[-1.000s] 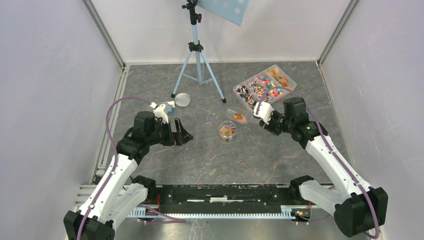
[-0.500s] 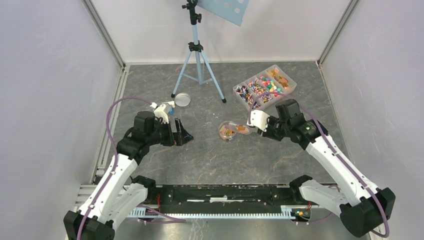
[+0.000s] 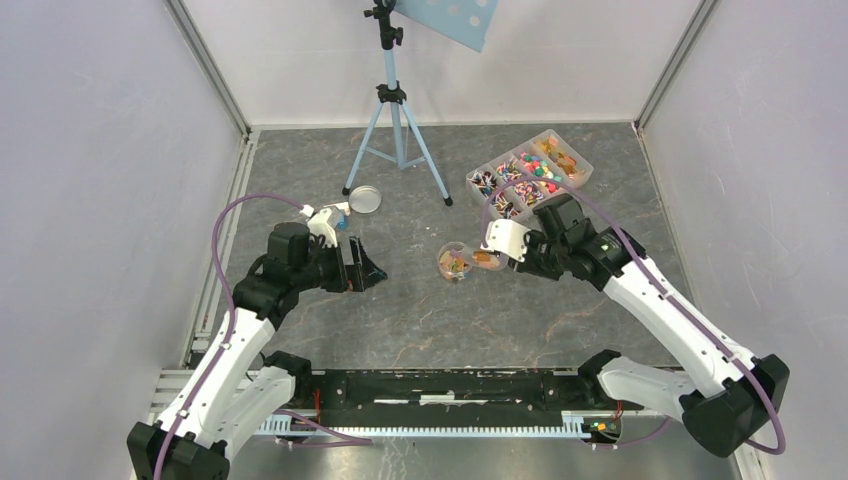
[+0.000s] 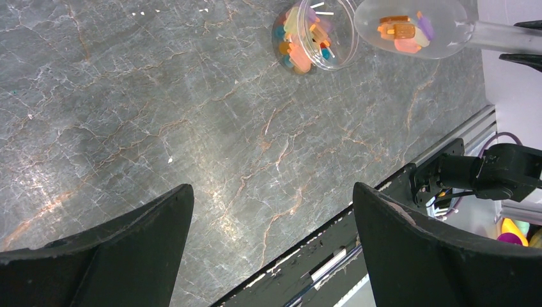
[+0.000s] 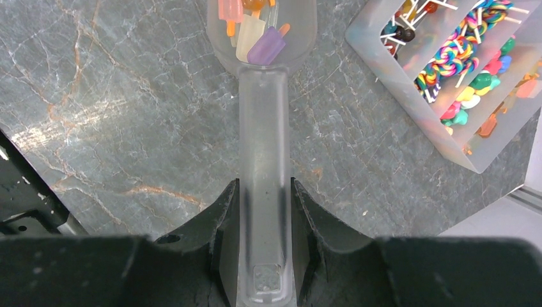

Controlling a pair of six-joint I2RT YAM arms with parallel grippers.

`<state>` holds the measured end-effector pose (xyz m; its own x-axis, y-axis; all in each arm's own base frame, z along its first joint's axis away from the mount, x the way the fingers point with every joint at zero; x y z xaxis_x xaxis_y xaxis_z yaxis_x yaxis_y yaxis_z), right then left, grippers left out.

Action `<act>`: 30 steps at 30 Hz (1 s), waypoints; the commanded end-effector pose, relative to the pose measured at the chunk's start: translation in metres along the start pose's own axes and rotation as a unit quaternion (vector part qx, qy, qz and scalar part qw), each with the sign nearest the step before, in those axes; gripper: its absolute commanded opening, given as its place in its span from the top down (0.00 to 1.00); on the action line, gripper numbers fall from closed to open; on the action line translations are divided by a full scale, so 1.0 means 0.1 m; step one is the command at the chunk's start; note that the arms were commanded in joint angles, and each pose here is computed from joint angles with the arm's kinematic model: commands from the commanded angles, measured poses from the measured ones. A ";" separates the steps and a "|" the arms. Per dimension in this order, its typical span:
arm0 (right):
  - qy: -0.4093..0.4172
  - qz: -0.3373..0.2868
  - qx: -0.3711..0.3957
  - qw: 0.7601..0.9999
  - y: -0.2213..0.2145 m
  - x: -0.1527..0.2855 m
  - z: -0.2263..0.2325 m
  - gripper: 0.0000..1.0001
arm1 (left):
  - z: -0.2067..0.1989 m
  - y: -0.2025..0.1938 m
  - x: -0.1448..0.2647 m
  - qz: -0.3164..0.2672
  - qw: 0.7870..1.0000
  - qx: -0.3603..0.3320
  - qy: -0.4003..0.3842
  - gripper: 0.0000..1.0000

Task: Pack the candies
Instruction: Place the fake candies in the packing bottle.

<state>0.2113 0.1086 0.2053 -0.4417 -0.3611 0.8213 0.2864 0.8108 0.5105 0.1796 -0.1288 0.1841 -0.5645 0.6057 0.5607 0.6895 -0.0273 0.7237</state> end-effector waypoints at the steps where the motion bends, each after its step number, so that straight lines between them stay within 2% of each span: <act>1: -0.025 0.004 -0.001 1.000 0.10 0.09 -0.07 1.00 | -0.04 0.07 0.02 -0.017 0.999 -0.029 -0.014 0.00; 11: -0.018 0.040 0.011 0.999 0.15 0.02 -0.01 1.00 | -0.05 0.06 0.02 -0.016 0.999 -0.029 -0.016 0.00; 30: -0.032 0.068 0.022 0.997 0.26 0.09 -0.04 1.00 | -0.05 0.06 0.02 -0.015 0.999 -0.029 -0.017 0.00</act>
<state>0.2141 0.1214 0.2096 -0.4191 -0.2176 0.8815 0.3087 0.8789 0.3638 0.1796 -0.1289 0.1842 -0.5645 0.6061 0.5603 0.6893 -0.0272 0.7240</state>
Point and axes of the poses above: each gripper's point midway between its finger pads, its own x axis back along the fingers, its own z axis along the line the jaws close on, y = z × x, the point moved 4 cm from there along x, back along the fingers, and after that the axes turned 12 degrees about -x, right-handed, at the moved point
